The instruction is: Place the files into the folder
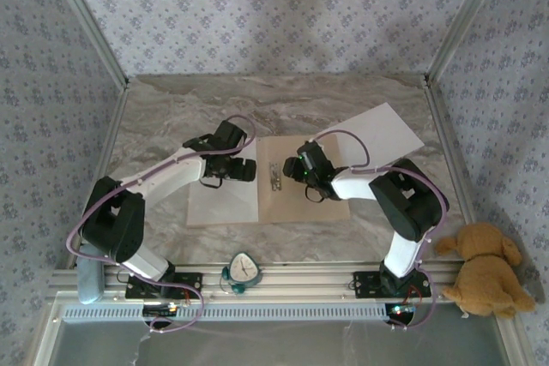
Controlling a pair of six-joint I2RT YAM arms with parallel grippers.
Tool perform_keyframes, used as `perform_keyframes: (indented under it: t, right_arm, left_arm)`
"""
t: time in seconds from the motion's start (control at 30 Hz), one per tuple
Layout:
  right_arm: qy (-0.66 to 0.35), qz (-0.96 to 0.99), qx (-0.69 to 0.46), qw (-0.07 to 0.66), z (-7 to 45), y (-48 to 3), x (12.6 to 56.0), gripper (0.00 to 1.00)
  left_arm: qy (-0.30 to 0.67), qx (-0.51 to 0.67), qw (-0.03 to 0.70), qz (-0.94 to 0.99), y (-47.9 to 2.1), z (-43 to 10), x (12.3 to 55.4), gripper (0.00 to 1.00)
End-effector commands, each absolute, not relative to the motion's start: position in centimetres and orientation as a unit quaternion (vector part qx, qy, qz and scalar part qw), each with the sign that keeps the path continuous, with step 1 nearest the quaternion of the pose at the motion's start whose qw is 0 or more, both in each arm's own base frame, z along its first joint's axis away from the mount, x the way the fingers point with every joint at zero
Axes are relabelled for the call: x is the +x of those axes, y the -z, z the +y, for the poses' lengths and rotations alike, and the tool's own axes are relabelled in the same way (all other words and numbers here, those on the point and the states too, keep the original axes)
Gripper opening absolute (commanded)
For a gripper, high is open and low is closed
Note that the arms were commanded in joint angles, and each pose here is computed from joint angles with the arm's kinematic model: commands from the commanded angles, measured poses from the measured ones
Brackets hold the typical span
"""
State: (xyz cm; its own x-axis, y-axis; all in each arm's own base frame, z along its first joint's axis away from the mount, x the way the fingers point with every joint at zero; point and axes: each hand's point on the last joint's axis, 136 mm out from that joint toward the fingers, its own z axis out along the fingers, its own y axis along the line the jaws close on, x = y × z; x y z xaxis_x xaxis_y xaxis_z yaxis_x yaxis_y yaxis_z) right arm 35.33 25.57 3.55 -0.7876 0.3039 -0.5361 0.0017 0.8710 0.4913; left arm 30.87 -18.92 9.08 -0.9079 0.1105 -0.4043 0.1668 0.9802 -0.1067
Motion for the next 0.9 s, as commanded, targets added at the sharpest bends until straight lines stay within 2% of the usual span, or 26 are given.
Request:
perform_keyframes:
  t: [0.0,0.33,0.6,0.87]
  right_arm:
    - [-0.237,0.936,0.071,0.252,26.9,-0.9,32.6,0.53]
    - [-0.288,0.919,0.030,0.268,28.4,-4.8,32.7,0.53]
    - [-0.299,0.910,0.043,0.286,25.8,-6.7,31.0,0.53]
    - [-0.294,0.911,0.063,0.283,23.6,-5.5,29.4,0.52]
  left_arm:
    - [0.092,0.046,0.213,0.972,-9.8,-19.5,30.7,0.88]
    - [0.098,0.014,0.225,0.969,-10.0,-20.8,29.6,0.67]
    - [0.065,0.017,0.233,0.970,-10.3,-24.0,27.8,0.62]
    - [0.037,0.023,0.228,0.973,-8.3,-27.1,26.9,0.40]
